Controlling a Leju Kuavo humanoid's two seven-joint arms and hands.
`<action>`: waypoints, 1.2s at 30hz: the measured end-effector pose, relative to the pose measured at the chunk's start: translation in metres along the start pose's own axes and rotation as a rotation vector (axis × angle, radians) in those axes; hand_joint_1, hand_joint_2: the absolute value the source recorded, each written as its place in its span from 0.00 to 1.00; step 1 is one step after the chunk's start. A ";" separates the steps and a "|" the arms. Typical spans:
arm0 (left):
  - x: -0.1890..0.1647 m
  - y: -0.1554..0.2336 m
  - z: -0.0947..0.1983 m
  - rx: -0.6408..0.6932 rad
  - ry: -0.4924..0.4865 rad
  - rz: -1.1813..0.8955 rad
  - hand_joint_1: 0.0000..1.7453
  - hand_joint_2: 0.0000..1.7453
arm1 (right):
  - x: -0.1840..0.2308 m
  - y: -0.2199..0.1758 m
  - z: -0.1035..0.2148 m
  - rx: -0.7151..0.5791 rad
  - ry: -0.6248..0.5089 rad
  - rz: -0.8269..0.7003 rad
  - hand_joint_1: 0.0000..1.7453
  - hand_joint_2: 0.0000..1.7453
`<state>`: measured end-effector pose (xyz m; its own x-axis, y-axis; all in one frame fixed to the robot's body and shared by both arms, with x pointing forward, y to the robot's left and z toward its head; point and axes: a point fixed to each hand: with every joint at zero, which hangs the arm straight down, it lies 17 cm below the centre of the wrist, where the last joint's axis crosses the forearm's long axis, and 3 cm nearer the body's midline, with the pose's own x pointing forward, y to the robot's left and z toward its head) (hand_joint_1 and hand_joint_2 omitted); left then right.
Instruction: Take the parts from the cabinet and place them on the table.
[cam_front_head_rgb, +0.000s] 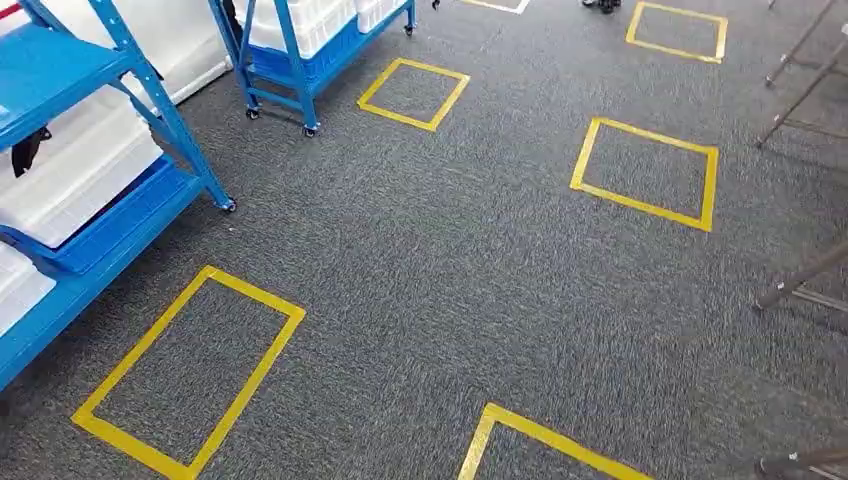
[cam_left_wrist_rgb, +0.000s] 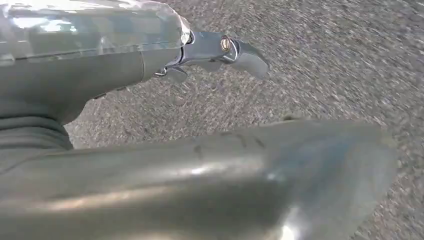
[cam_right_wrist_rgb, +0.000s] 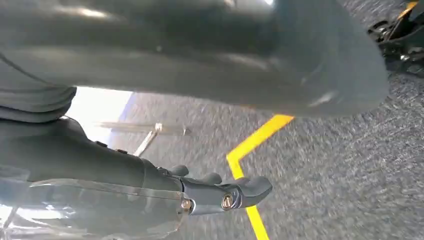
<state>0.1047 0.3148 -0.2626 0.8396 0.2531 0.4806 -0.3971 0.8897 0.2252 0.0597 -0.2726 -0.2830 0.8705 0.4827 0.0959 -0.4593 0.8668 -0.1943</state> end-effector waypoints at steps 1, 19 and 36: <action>-0.002 0.002 0.000 0.008 0.006 0.010 0.00 0.00 | 0.003 -0.001 0.000 -0.002 -0.004 0.010 0.00 0.00; -0.027 0.031 0.009 0.255 0.117 0.112 0.00 0.00 | 0.032 0.033 0.008 0.062 -0.043 0.318 0.00 0.00; -0.015 -0.001 0.014 0.160 0.039 0.126 0.00 0.00 | 0.040 0.022 0.007 0.085 -0.067 0.293 0.00 0.00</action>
<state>0.0872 0.3045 -0.2580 0.7921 0.3756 0.4810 -0.5509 0.7793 0.2986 0.0834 -0.2331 -0.2771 0.6867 0.7182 0.1121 -0.7044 0.6956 -0.1412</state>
